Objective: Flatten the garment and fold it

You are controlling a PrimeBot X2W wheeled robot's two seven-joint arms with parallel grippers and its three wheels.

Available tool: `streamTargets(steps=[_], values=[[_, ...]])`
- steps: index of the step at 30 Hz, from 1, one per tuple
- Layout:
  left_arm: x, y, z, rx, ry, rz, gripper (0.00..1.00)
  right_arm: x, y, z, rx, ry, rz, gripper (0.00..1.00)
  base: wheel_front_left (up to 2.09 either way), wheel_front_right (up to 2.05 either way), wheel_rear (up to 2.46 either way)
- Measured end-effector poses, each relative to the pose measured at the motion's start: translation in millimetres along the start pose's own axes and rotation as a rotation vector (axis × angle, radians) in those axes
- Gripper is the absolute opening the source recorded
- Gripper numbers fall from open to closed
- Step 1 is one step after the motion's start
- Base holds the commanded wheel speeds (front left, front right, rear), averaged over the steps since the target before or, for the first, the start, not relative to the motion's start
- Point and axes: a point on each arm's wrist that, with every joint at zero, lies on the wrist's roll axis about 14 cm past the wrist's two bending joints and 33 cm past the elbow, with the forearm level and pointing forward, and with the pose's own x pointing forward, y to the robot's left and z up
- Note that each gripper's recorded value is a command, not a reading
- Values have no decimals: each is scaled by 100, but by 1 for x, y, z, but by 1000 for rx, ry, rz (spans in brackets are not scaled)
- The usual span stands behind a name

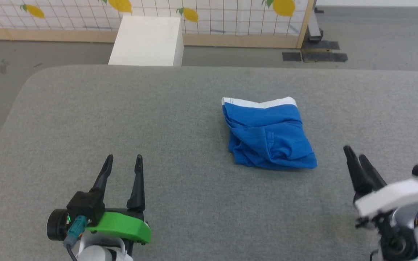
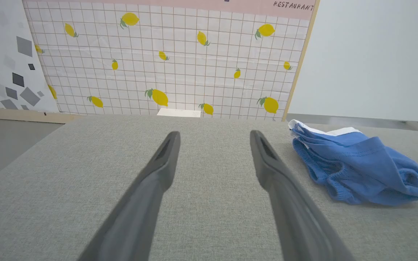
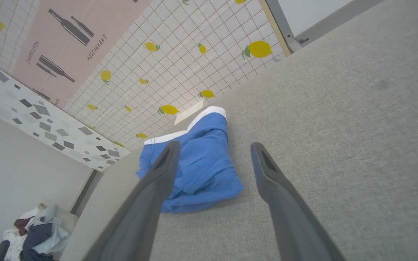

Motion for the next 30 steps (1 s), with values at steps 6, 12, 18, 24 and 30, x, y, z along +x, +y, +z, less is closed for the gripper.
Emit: streamTargets(steps=[6,12,18,24,30], values=[[8,6,-3,4,4,14,100,39,-20,-10,247,230,-46,100,0,0,0],[14,12,-2,13,0,29,100,78,-10,-29,368,477,-32,100,0,0,0],[13,24,-2,23,2,64,100,95,-2,-63,362,705,-56,100,0,0,0],[6,41,-4,43,17,116,100,104,0,-85,317,849,-98,100,0,0,0],[-2,52,-8,54,38,155,100,114,11,-100,321,942,-93,100,0,0,0]])
